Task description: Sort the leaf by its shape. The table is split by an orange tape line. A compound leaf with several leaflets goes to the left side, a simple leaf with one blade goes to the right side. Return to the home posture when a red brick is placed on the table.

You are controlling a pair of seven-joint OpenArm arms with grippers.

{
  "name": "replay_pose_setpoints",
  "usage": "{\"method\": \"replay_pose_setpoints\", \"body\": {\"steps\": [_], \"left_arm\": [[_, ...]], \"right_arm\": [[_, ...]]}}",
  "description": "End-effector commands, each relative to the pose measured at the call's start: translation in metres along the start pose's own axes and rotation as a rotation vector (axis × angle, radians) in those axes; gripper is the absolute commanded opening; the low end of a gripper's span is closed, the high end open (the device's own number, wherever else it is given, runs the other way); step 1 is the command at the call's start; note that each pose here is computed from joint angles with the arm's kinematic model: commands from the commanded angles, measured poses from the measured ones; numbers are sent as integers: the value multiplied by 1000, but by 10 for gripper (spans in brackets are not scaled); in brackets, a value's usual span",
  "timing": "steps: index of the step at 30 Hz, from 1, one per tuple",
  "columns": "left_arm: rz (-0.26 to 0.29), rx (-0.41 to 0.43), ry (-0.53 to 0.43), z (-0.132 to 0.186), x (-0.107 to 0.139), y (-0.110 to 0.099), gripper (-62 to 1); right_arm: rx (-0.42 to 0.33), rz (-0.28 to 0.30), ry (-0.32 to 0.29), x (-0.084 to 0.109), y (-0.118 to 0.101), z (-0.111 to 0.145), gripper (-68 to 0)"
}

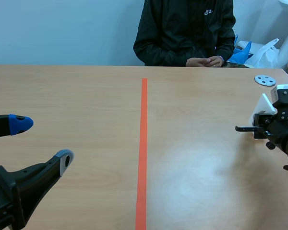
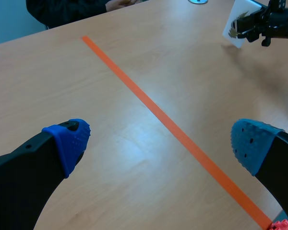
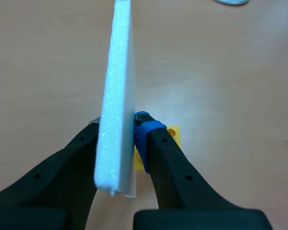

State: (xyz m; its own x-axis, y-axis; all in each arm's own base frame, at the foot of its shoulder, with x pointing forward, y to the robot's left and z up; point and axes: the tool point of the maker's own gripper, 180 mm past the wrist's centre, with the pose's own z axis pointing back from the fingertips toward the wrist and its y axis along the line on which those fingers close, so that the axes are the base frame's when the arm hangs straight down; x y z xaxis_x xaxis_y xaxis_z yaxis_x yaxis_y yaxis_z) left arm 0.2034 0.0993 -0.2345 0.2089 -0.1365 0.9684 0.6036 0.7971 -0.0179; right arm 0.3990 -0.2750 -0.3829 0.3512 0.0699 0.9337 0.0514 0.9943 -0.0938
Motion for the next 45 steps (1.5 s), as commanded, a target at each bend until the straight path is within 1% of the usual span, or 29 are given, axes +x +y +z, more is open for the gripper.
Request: {"method": "replay_pose_setpoints", "body": {"steps": [1,4,6,9,17,20,21,23,26,29,32,35,37,39,41,43,45], "left_arm": [[2,-5,-31,-1,7,-1,14],[2,-5,-31,-1,7,-1,14],[2,-5,-31,-1,7,-1,14],[1,-5,-32,-1,8,-1,14],[1,-5,-32,-1,8,-1,14],[1,-5,-32,-1,8,-1,14],[1,-5,-32,-1,8,-1,14],[1,-5,-32,-1,8,-1,14],[1,-5,-31,-1,8,-1,14],[1,-5,-32,-1,8,-1,14],[1,-5,-31,-1,8,-1,14],[1,-5,-31,-1,8,-1,14],[1,-5,-31,-1,8,-1,14],[1,-5,-31,-1,8,-1,14],[1,-5,-31,-1,8,-1,14],[1,-5,-31,-1,8,-1,14],[1,-5,-31,-1,8,-1,14]], "right_arm": [[-7,4,-68,22,-3,-4,-662],[-7,2,-55,17,-3,-4,-662],[-10,2,-43,14,-3,-3,-648],[-10,2,-40,13,-3,-3,-648],[-11,4,-25,11,-4,-3,-491],[-13,5,-28,12,-6,-3,-385],[-10,2,-34,14,-6,-3,-359],[-2,-4,-41,19,-6,-3,-338],[29,9,-42,29,-6,-4,-337],[49,25,-68,47,-10,-2,-300],[76,30,-80,63,-13,4,-299],[102,62,-97,78,-14,14,-299],[111,79,-125,91,-14,21,-299],[116,86,-155,104,-16,30,-294],[121,79,-174,114,-17,38,-268],[144,69,-180,120,-14,49,-240],[156,87,-180,124,-11,58,-233]]}}
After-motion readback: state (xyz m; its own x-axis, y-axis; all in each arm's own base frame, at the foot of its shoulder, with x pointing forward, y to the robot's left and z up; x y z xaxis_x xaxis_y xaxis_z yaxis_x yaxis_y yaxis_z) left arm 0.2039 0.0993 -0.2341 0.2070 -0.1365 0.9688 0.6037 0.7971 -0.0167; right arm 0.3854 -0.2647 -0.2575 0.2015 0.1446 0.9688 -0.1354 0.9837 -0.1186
